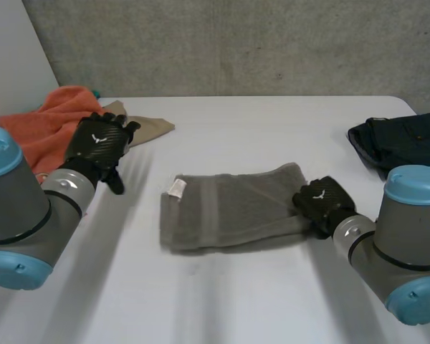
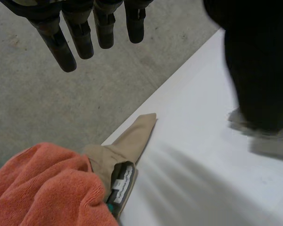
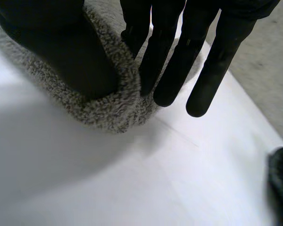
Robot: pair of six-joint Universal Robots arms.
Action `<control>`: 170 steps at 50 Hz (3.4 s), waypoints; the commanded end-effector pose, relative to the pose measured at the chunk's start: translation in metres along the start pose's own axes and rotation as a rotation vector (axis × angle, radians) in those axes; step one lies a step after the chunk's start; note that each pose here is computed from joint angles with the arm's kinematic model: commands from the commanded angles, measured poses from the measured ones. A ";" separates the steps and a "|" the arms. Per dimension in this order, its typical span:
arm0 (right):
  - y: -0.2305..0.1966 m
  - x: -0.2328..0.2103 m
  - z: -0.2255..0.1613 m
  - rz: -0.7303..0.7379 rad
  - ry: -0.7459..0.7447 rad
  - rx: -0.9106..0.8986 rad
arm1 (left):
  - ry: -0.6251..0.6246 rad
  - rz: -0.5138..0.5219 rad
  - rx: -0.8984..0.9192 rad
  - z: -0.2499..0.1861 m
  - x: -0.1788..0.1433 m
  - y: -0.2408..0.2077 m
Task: Fold the laundry.
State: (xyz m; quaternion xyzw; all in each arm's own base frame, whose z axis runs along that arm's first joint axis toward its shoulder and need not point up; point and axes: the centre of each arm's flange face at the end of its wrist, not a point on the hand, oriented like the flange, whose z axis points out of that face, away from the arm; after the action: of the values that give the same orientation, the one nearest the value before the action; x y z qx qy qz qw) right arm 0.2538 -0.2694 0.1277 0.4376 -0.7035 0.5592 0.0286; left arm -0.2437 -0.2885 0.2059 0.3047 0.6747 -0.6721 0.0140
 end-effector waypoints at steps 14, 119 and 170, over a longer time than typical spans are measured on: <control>-0.114 -0.128 -0.035 -0.422 -0.209 0.665 | -0.009 -0.002 0.038 -0.004 -0.001 -0.013; -0.046 -0.095 0.028 0.034 -0.134 0.397 | 0.588 -0.254 0.107 0.004 0.083 -0.099; 0.003 0.287 0.109 0.155 0.662 0.719 | 0.457 -0.235 0.316 0.009 0.046 -0.146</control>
State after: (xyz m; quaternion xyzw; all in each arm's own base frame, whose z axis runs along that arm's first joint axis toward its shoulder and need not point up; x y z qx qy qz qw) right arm 0.1881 -0.4833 0.2700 0.1816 -0.4271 0.8853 0.0291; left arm -0.3453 -0.2676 0.3204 0.3629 0.5748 -0.6852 -0.2615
